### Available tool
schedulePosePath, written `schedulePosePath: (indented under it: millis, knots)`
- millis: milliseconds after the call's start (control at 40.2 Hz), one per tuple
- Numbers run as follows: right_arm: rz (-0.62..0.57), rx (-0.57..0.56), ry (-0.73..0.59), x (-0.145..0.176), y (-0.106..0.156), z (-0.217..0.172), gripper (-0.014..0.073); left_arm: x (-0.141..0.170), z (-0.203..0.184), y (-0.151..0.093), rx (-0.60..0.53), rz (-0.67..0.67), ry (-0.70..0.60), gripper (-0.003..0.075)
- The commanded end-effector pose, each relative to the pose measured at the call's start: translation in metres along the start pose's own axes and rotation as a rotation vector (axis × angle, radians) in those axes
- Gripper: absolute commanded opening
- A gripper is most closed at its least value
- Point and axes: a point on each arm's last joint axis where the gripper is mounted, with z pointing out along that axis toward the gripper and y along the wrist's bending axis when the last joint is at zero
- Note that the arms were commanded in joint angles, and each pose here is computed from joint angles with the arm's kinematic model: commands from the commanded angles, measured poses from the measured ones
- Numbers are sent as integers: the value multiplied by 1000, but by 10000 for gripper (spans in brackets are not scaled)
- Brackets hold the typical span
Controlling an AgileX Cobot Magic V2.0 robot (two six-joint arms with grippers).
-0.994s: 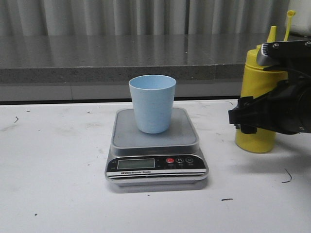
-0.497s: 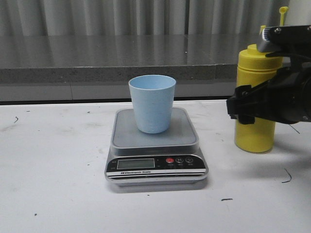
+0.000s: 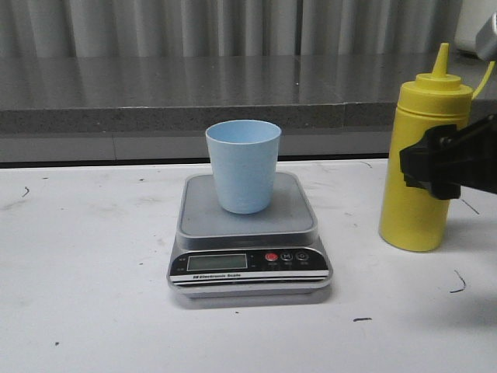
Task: Pour seasoning into cup on scale with both arms
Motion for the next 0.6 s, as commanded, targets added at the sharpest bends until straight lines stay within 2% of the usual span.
schedulePosePath:
  millis: [0,199,323,448,572]
  knots:
    - [-5,-15,-126,-18,0,-11,601,-15,-1,-1,9,-17,-93,-20]
    - [12,-40,-102,-22,-1,-29,601,-15,-1,-1,9,-17,-93,-20]
    - [36,-81,-69,-36,1,-46,583,-15,-1,-1,9,-17,-93,-20]
    - [8,-141,-7,-58,5,-62,449,-15,-1,-1,9,-17,-93,-20]
    - [-16,-183,17,-86,6,-81,232,-15,-1,-1,9,-17,-93,-20]
